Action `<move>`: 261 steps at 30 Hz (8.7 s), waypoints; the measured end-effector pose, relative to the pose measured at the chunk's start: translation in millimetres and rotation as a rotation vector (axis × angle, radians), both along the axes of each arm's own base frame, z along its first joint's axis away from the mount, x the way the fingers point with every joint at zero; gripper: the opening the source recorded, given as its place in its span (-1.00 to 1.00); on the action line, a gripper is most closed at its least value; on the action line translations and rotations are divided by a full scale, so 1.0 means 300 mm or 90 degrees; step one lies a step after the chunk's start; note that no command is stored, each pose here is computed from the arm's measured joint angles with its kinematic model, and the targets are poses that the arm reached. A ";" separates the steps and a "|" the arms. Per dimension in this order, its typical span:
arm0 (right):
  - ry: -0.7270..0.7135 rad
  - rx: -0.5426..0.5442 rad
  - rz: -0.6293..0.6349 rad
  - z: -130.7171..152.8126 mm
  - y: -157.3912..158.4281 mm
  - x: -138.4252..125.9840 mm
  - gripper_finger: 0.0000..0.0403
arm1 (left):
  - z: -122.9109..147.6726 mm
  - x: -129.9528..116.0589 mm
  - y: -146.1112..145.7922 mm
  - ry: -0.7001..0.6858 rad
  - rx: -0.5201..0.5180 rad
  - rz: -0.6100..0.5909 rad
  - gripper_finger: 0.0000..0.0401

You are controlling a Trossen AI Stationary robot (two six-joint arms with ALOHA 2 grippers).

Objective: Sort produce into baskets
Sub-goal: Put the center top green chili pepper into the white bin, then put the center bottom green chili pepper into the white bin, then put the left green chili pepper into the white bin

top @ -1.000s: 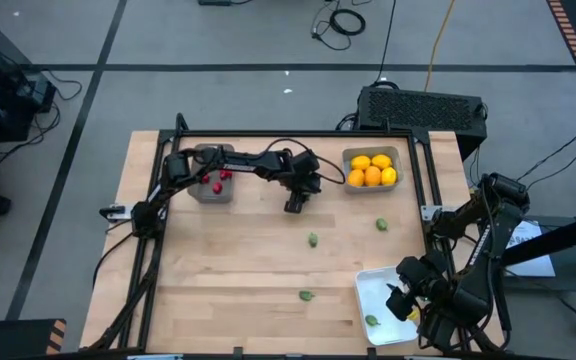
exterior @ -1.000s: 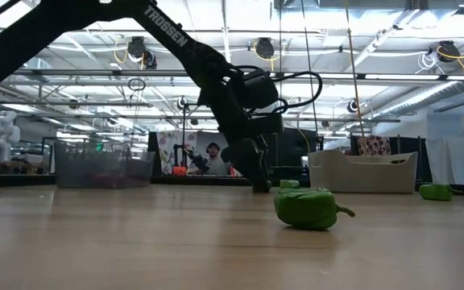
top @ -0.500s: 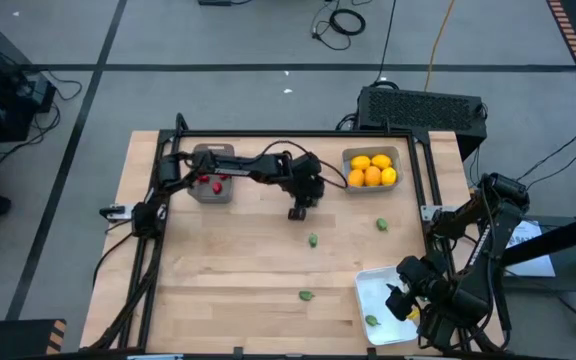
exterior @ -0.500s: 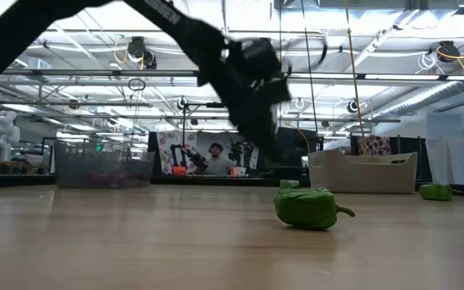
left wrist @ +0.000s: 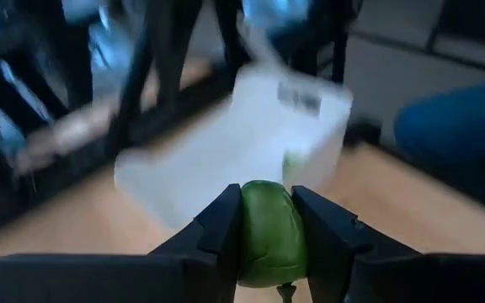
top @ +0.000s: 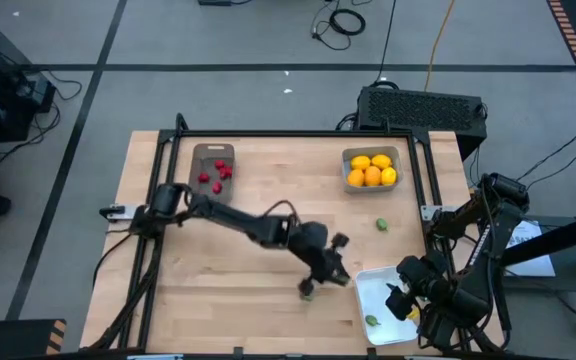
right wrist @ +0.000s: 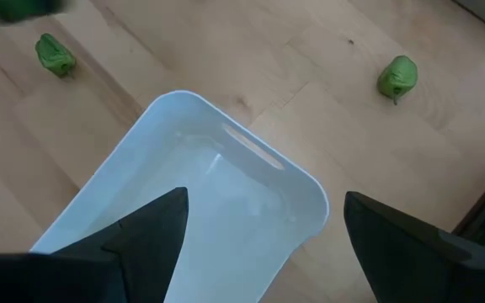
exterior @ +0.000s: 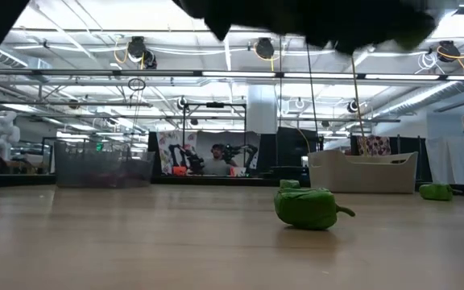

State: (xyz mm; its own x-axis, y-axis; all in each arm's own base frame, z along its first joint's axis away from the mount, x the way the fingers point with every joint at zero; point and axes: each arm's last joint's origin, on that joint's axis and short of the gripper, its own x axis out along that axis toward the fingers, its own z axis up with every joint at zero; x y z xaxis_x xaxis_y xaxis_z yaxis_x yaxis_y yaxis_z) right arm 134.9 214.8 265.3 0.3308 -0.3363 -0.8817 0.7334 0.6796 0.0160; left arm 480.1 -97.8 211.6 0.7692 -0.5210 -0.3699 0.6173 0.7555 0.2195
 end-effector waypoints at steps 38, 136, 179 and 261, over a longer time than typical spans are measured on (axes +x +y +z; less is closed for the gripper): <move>0.023 -0.017 0.003 0.003 -0.014 -0.001 0.53 | -0.159 0.240 -0.189 -0.064 -0.087 0.085 -0.09; -0.010 0.183 0.100 -0.107 0.182 0.075 -0.98 | -0.287 -0.237 -0.260 0.212 -0.026 0.267 -0.55; 0.017 0.148 0.110 -0.056 0.123 0.049 -0.98 | -0.096 0.160 -0.158 -0.031 -0.157 0.188 -0.56; 0.004 0.104 0.123 -0.056 0.111 0.047 -0.98 | -0.086 -0.166 0.075 0.141 -0.040 0.754 -0.17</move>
